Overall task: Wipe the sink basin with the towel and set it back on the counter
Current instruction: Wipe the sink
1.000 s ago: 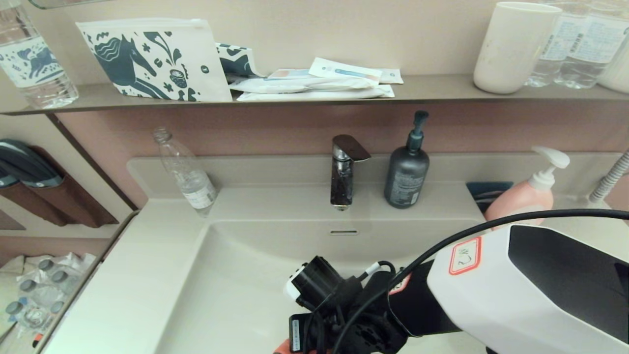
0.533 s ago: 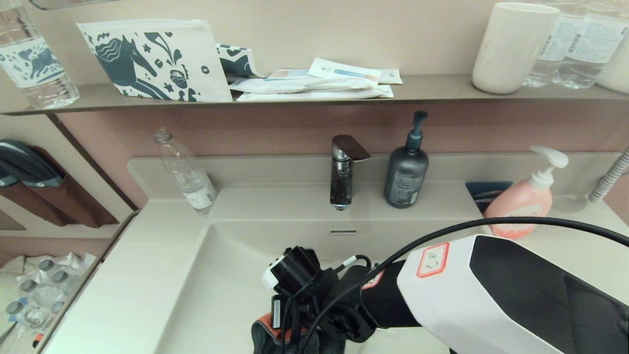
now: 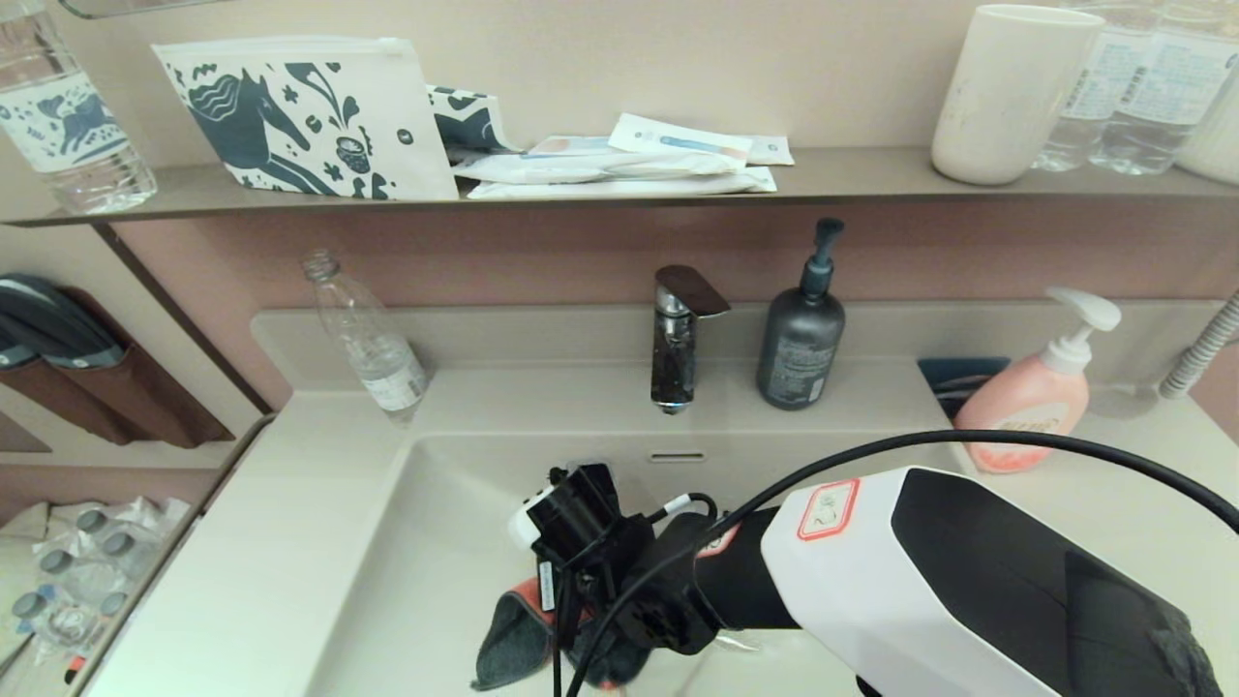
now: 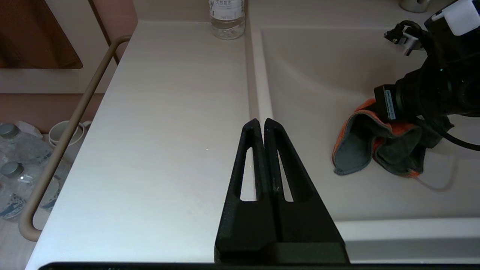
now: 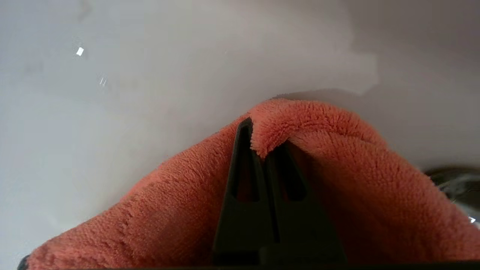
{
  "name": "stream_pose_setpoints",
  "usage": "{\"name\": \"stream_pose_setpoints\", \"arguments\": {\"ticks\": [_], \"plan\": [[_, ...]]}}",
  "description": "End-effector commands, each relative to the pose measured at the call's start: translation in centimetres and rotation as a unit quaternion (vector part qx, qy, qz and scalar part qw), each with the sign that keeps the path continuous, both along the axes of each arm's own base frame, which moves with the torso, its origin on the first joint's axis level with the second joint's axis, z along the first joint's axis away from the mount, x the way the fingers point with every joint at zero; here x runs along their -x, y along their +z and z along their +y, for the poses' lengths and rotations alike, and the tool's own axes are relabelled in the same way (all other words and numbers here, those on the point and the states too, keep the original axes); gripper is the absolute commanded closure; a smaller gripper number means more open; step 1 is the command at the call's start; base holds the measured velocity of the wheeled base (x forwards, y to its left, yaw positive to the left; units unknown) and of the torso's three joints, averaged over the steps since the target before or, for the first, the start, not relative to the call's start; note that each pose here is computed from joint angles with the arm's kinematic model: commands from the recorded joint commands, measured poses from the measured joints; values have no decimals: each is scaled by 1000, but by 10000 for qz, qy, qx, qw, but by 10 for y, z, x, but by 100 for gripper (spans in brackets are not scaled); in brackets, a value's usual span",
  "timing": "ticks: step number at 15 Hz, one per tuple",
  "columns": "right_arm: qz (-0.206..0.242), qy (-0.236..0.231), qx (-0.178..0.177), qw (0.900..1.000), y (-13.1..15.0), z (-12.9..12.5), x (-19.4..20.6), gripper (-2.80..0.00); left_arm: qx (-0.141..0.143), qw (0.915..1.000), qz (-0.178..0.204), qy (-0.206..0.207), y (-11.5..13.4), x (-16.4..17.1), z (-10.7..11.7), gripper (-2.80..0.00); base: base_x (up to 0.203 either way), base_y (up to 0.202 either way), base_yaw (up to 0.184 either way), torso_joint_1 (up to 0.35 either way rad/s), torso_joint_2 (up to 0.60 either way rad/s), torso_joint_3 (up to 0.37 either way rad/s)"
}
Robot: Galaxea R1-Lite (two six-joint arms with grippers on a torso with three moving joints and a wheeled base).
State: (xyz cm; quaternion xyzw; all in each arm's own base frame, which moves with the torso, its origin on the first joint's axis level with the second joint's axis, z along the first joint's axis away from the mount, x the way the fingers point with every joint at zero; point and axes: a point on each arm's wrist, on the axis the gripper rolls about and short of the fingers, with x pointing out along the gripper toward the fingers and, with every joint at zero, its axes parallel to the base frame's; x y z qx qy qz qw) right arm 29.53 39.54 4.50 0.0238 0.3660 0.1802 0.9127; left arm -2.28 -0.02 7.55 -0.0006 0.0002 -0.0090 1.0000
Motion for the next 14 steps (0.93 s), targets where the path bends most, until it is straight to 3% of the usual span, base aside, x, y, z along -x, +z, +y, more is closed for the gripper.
{"name": "stream_pose_setpoints", "arguments": {"ticks": [1,14], "plan": [[-114,-127,133,9998,-2,-5,-8,0,1,10000,3,4,0,0,0,0,0,0,0,0,0,0],[-525,-826,1364,9858,-6,-49,-19,0,1,10000,1,2,0,0,0,0,0,0,0,0,0,0]]}}
